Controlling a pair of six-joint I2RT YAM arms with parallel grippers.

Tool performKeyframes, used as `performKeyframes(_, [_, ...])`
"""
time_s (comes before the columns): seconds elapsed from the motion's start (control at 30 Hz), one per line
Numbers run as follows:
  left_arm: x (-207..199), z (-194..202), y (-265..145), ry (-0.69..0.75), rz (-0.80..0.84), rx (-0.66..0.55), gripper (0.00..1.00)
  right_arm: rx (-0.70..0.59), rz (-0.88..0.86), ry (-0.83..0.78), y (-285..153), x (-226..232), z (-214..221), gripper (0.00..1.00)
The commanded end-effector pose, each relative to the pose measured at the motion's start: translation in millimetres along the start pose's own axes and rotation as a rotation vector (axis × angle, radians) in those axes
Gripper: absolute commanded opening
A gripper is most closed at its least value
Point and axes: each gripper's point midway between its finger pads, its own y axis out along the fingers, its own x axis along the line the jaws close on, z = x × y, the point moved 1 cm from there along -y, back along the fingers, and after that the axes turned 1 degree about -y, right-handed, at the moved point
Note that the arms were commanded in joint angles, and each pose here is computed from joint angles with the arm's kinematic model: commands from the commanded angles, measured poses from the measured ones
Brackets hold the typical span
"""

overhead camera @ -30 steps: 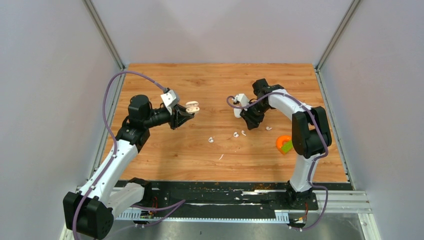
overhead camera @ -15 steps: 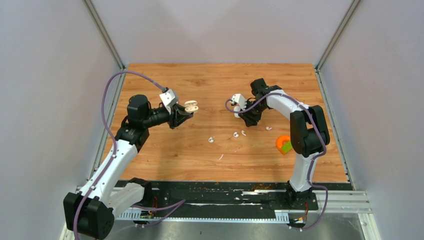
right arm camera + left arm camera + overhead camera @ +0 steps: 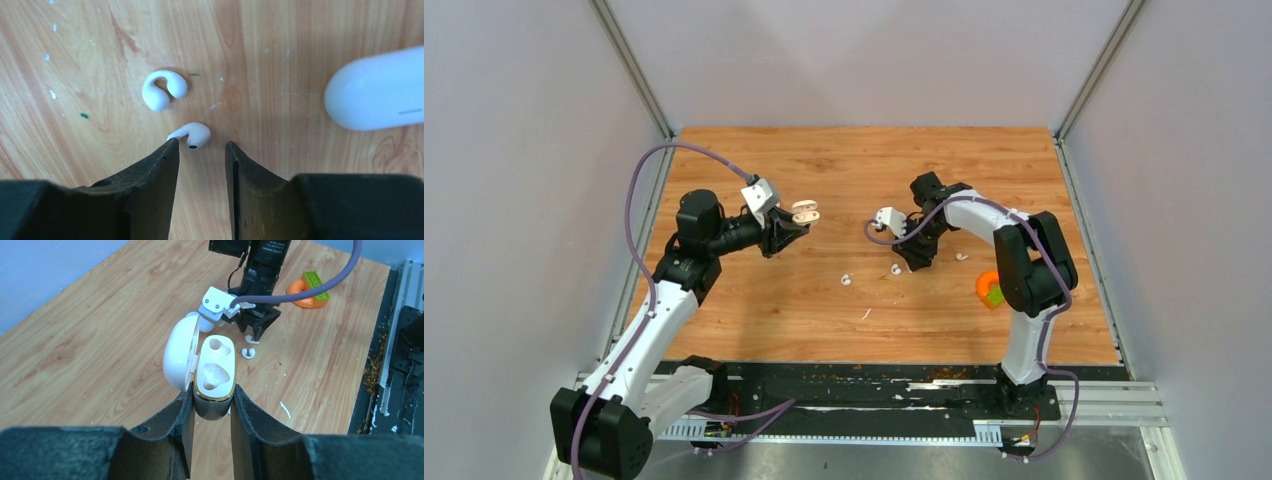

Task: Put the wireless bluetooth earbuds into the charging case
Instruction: Adjust the earbud at the center of the board.

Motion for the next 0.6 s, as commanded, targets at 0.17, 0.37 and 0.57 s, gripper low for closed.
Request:
performKeyframes(0.17, [0.5,-12.1,-2.7,0.024,-0.007,-0.042,0.00,-0.017,-0.010,-0.019,5.6,1.1,-13.4,0.40])
performKeyframes(0.37, [0.7,-12.4,-2.9,0.025,-0.009,-0.043,0.00,-0.049,-0.017,0.061,-9.1,1.5,-24.1,0.40])
performKeyframes(0.57, [1.5,-12.0,-1.0,0.017,-0.006,-0.048,0.00,-0.066,-0.061,0.230,-25.2,3.5,-38.8,0.39])
